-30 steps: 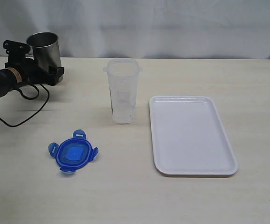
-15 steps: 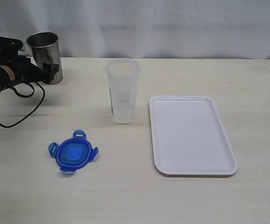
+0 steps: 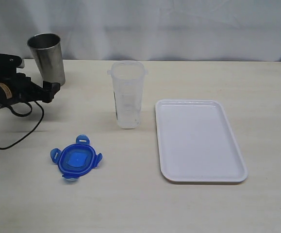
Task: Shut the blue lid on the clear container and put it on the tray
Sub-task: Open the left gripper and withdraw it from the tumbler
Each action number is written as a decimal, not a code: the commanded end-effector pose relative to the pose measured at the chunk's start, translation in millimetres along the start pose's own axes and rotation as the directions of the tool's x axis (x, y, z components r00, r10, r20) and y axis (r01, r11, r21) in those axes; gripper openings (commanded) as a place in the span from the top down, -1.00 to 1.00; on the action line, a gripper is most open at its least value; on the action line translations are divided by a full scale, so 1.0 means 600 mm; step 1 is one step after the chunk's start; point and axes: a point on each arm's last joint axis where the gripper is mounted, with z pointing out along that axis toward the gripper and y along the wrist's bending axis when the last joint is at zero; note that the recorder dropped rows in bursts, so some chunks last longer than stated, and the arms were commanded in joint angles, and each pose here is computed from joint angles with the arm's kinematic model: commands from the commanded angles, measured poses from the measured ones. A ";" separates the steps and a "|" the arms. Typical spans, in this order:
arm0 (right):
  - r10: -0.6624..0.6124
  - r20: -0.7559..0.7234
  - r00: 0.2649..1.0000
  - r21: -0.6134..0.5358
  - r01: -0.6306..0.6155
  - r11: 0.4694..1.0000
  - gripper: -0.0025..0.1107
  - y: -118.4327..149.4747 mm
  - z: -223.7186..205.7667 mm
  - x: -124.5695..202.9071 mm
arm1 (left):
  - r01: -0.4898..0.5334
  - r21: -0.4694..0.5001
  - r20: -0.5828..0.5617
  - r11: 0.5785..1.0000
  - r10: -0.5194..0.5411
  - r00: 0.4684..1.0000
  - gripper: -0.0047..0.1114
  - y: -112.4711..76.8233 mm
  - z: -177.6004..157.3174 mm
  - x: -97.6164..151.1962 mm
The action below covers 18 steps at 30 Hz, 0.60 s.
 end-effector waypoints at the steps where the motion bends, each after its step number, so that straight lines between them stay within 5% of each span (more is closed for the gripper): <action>1: 0.001 0.008 1.000 0.006 -0.001 1.000 0.88 -0.001 0.000 0.001 | 0.024 -0.029 0.016 0.999 -0.024 1.000 -0.62 0.013 -0.031 -0.005; 7: 0.001 0.008 1.000 0.006 -0.001 1.000 0.88 -0.001 0.000 0.001 | 0.032 -0.035 0.007 0.999 -0.032 0.999 -0.62 0.007 -0.068 -0.010; 18: 0.001 0.008 1.000 0.006 -0.001 1.000 0.88 -0.001 0.000 0.001 | -0.028 0.109 0.048 0.994 0.023 0.999 -0.62 -0.036 -0.155 -0.118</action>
